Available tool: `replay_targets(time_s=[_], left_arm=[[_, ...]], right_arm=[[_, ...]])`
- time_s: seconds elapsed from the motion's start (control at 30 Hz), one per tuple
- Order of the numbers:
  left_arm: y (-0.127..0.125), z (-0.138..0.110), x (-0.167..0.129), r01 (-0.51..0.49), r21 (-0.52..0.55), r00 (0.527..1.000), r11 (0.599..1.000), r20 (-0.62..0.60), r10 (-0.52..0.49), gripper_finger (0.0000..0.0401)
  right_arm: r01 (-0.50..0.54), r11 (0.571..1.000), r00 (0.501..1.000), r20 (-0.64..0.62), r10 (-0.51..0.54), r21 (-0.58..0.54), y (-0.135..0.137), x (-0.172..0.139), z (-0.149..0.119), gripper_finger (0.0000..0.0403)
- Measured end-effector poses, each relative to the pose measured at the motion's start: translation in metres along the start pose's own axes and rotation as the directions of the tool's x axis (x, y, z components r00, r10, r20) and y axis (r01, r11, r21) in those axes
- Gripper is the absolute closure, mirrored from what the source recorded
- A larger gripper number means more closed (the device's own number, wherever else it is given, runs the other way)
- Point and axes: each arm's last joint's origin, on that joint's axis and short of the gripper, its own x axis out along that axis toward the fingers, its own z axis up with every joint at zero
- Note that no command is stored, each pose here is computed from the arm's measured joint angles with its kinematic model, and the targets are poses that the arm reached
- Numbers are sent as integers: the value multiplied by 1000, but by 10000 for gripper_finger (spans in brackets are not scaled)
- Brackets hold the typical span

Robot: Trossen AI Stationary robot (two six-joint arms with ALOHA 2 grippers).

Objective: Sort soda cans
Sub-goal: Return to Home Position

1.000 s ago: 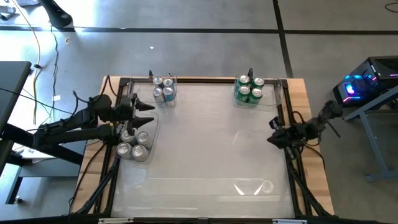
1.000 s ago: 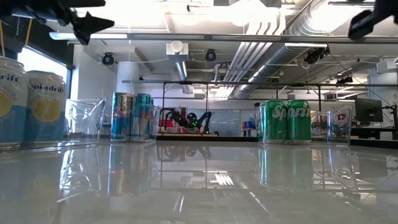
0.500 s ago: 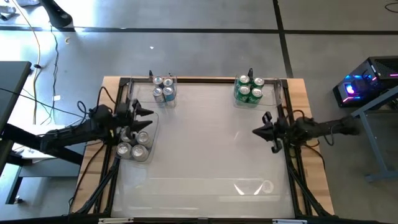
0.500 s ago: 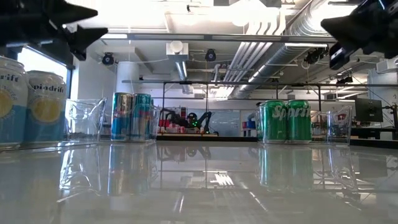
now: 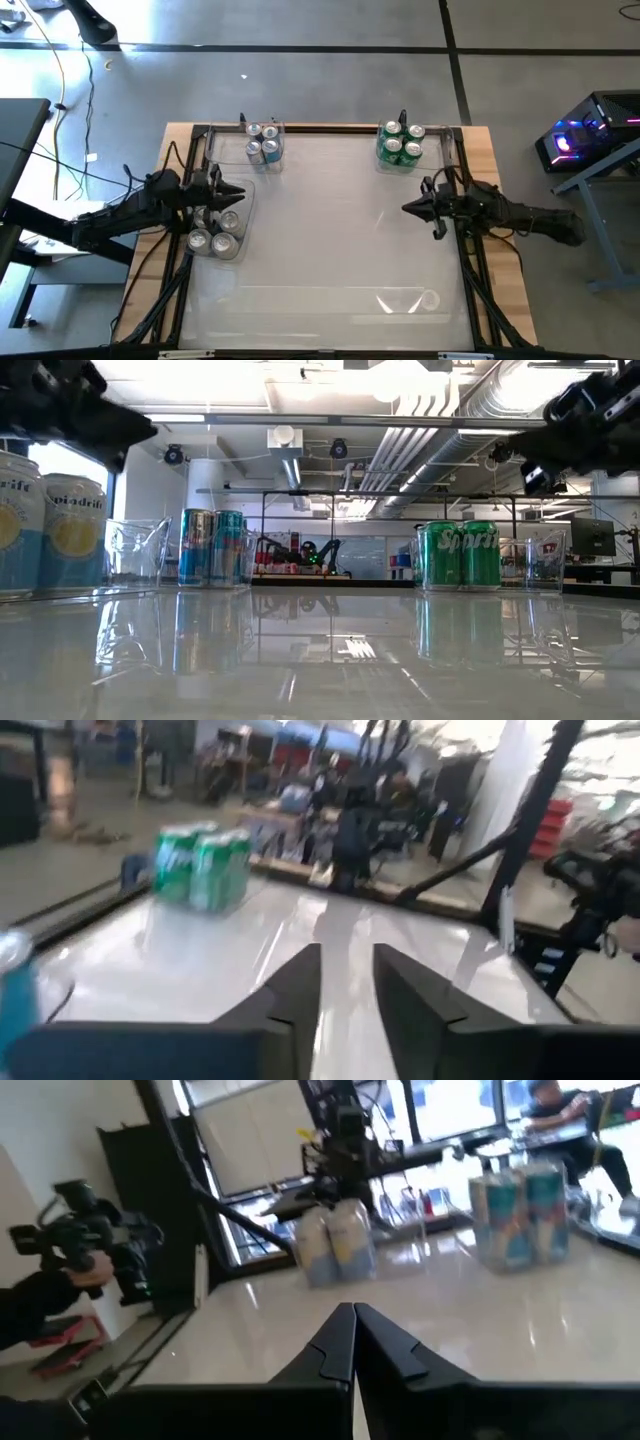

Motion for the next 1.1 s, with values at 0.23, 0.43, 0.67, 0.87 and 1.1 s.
replay_targets(time_s=[0.23,0.43,0.67,0.87,1.1], left_arm=[[3,-11,2,-22,-16,998,1000,-53,21,395],[5,-19,11,18,-25,993,1000,117,-15,395],[-2,-22,13,28,9,984,1000,177,-29,400],[-6,-30,15,50,86,994,995,93,-58,400],[-4,-38,16,12,151,1000,988,9,-13,400]], right_arm=[[-9,1000,1000,-4,9,-12,0,-4,-1,403],[-26,1000,1000,16,26,-7,1,-4,0,403],[-58,998,995,77,60,-25,4,-4,6,403],[-10,998,997,80,14,-59,5,-4,5,403],[98,995,995,3,-98,11,0,-3,-4,403]])
